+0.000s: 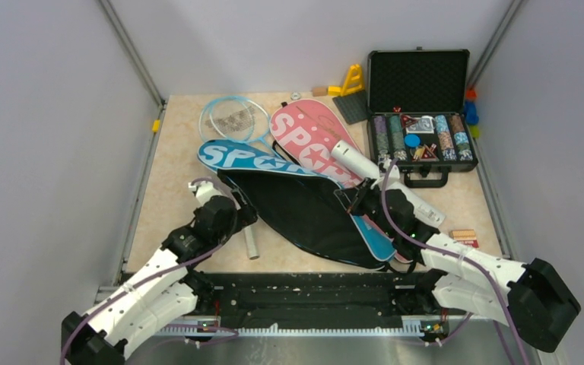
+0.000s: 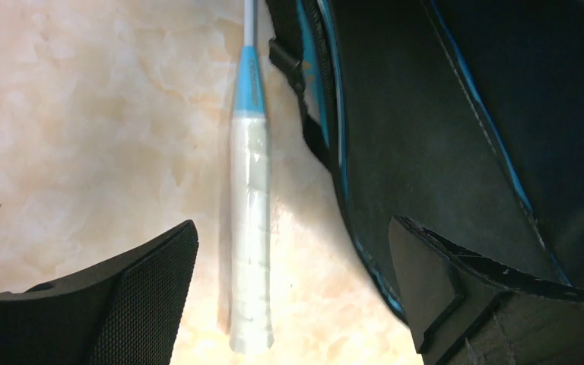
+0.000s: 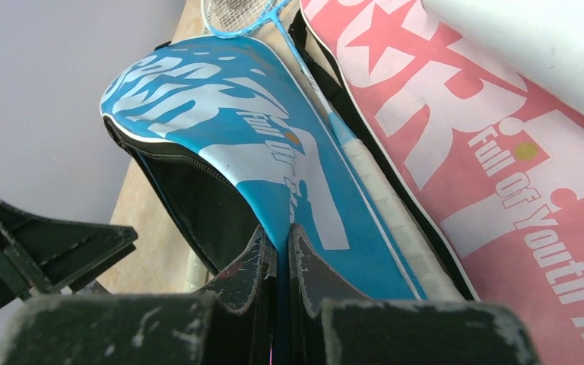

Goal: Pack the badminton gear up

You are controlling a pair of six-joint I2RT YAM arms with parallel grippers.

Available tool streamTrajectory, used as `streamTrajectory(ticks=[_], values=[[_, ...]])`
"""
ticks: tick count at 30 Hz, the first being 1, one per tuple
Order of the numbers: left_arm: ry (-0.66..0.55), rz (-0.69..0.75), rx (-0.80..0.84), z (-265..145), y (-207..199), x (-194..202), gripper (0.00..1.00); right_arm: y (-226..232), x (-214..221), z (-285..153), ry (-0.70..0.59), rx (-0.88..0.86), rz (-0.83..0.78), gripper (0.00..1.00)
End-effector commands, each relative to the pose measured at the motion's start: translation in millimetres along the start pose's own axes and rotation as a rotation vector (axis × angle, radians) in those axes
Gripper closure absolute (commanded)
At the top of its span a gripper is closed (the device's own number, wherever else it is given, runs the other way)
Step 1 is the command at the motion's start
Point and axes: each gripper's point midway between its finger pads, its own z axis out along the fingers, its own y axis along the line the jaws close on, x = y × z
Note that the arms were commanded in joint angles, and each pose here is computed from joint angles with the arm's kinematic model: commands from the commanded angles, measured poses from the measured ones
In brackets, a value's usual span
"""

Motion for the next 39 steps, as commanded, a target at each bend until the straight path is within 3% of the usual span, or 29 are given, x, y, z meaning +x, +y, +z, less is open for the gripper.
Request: streamTrajectory(ticks=[1,4,10,17,20,22,23,25,26,28,31,35,39], values=[[-0.115,-0.033,0.052,20.4,-26.5,-29.4,0.01,36.4,-22.9,5.4,-0.05,-0.11,0.02,1.0],[-0.115,-0.018,0.059,31.3,-44.5,-39.3,0.01,41.9,-14.4,2.5,-0.015,-0.161,-0.009,1.0],[-0.156,0.035,-0.182,64.2,-11.7,-56.1,0.04,27.2,-2.6,-19.8,0.019,-0.154,-0.063,1.0],[-0.202,-0.003,-0.125,97.9,-21.1,-86.2,0.18,22.5,15.5,-42.1,0.106,-0.189,-0.128,0.94],[-0.22,-0.013,-0.102,106.7,-30.2,-102.1,0.33,24.5,19.5,-48.0,0.144,-0.203,-0.156,0.88],[-0.227,0.008,-0.078,109.4,-42.1,-112.2,0.5,25.5,22.0,-50.3,0.17,-0.215,-0.201,0.82],[-0.23,0.022,-0.059,109.9,-50.1,-117.5,0.61,23.8,23.8,-50.1,0.183,-0.212,-0.228,0.79],[-0.217,0.051,-0.06,111.5,-59.7,-126.2,0.97,21.3,24.5,-47.3,0.197,-0.203,-0.279,0.71],[-0.194,0.066,-0.087,112.2,-60.2,-127.5,1.0,20.2,25.8,-44.0,0.21,-0.197,-0.307,0.59],[-0.125,0.087,-0.127,111.4,-66.9,-129.7,1.0,21.1,27.6,-36.9,0.243,-0.186,-0.38,0.38],[-0.062,0.132,-0.168,110.9,-75.3,-127.7,1.0,24.7,29.6,-21.1,0.244,-0.115,-0.551,0.28],[-0.038,0.207,-0.145,106.8,-93.1,-122.4,1.0,37.0,23.5,9.8,0.21,-0.025,-0.752,0.22],[-0.039,0.259,-0.134,101.2,-103.3,-123.9,1.0,47.6,0.2,44.3,0.128,0.08,-0.808,0.21]])
